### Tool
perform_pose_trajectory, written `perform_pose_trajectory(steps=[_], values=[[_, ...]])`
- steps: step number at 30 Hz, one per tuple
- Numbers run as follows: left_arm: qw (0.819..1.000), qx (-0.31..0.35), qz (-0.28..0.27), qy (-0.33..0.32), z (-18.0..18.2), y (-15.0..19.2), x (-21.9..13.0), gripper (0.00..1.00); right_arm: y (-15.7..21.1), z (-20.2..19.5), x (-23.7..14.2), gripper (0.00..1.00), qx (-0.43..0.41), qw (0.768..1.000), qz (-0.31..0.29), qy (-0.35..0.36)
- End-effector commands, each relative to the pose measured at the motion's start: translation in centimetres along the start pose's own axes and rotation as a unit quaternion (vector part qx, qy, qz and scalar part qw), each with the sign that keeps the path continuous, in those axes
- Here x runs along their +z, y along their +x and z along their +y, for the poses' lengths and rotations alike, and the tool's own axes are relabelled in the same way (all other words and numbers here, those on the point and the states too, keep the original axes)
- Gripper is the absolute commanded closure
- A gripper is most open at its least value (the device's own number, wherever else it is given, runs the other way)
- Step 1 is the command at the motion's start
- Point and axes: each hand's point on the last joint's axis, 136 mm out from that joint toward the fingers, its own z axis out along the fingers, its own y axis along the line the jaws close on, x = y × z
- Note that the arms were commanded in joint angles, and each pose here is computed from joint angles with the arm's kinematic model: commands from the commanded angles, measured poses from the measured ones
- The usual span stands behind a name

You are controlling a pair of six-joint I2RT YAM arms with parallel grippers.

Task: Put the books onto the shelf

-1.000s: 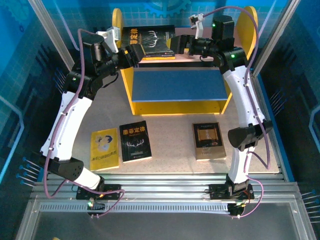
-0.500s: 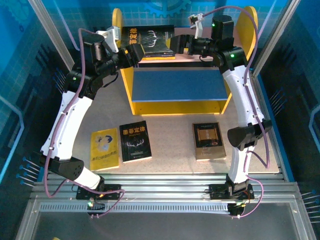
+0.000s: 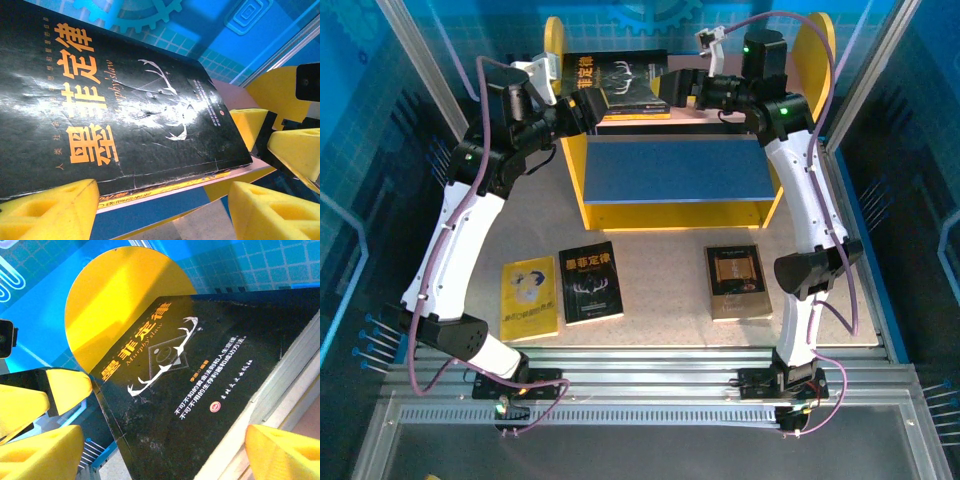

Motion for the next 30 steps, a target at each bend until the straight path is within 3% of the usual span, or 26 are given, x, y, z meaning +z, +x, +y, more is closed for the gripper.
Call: perform_pose_trajectory(steps=[1,30], values=[[1.000,0.018,-0.011,-0.005,-0.40,-0.75,-0.68,0.30,-0.93,2.03,0.08,0.15,-0.021,0.999,-0.012,-0.032],[1.000,0.020,-0.008,-0.006,-0.23,-0.69,-0.30,0.30,-0.65,1.37,0.96,0.14,-0.010,0.999,-0.005,-0.041]])
